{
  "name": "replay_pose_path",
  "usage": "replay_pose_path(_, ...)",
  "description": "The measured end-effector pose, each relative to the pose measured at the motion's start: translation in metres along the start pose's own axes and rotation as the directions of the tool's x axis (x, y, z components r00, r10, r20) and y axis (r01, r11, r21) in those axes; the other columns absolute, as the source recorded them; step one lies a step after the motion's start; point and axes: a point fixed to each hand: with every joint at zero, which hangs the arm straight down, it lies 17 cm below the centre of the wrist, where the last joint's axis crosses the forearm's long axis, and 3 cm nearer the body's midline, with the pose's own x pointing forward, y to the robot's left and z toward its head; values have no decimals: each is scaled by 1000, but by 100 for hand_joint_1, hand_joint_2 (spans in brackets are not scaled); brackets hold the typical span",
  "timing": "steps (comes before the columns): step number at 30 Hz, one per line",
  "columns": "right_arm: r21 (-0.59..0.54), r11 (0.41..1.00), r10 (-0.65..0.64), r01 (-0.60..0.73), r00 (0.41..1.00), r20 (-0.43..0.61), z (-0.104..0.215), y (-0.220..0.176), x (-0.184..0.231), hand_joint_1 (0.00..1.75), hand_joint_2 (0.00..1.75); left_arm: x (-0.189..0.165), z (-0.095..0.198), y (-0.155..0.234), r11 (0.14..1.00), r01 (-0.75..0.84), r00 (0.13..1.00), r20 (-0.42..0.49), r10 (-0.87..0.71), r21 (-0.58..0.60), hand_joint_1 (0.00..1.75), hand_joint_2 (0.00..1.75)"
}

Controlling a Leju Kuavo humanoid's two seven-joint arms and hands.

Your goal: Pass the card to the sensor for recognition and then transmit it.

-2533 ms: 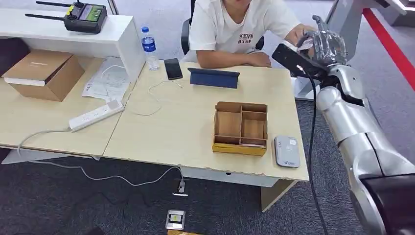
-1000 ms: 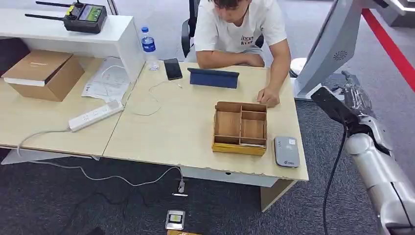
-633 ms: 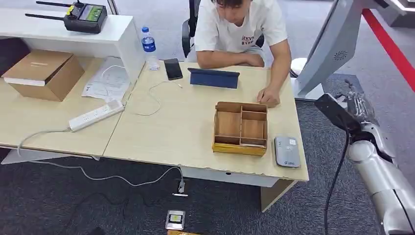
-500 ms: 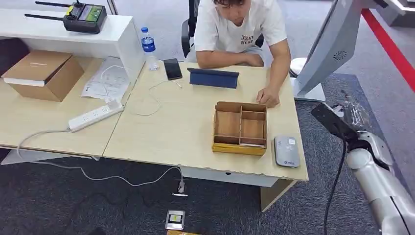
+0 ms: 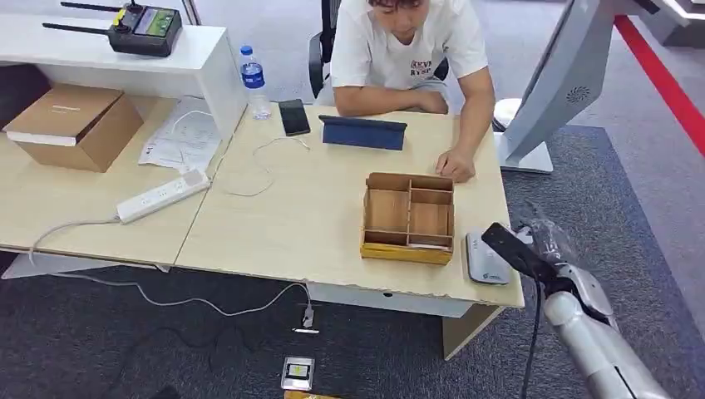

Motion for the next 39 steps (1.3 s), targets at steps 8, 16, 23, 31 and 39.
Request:
replay_pose_path(8, 12, 1000, -9, 9, 1000, -1, 2, 9, 3, 175, 175, 0, 0, 0, 1000, 4, 1000, 0, -4, 1, 0, 0)
replay_pose_path(16, 51, 999, -10, 9, 1000, 10, 7, 32, 13, 175, 175, -1, 0, 1, 1000, 1, 1000, -5, -1, 6, 0, 0)
replay_pose_path(23, 64, 998, -15, 14, 1000, 15, 9, 43, 20, 175, 175, 0, 0, 1, 1000, 11, 1000, 6, -11, 8, 0, 0)
replay_pose_path(31, 107, 994, -17, 15, 1000, 15, 16, 61, 21, 175, 175, 0, 0, 1, 1000, 16, 1000, 7, -16, 9, 0, 0)
replay_pose_path(39, 124, 992, -22, 20, 1000, 14, 20, 72, 24, 175, 175, 1, 0, 1, 1000, 24, 1000, 13, -24, 10, 0, 0)
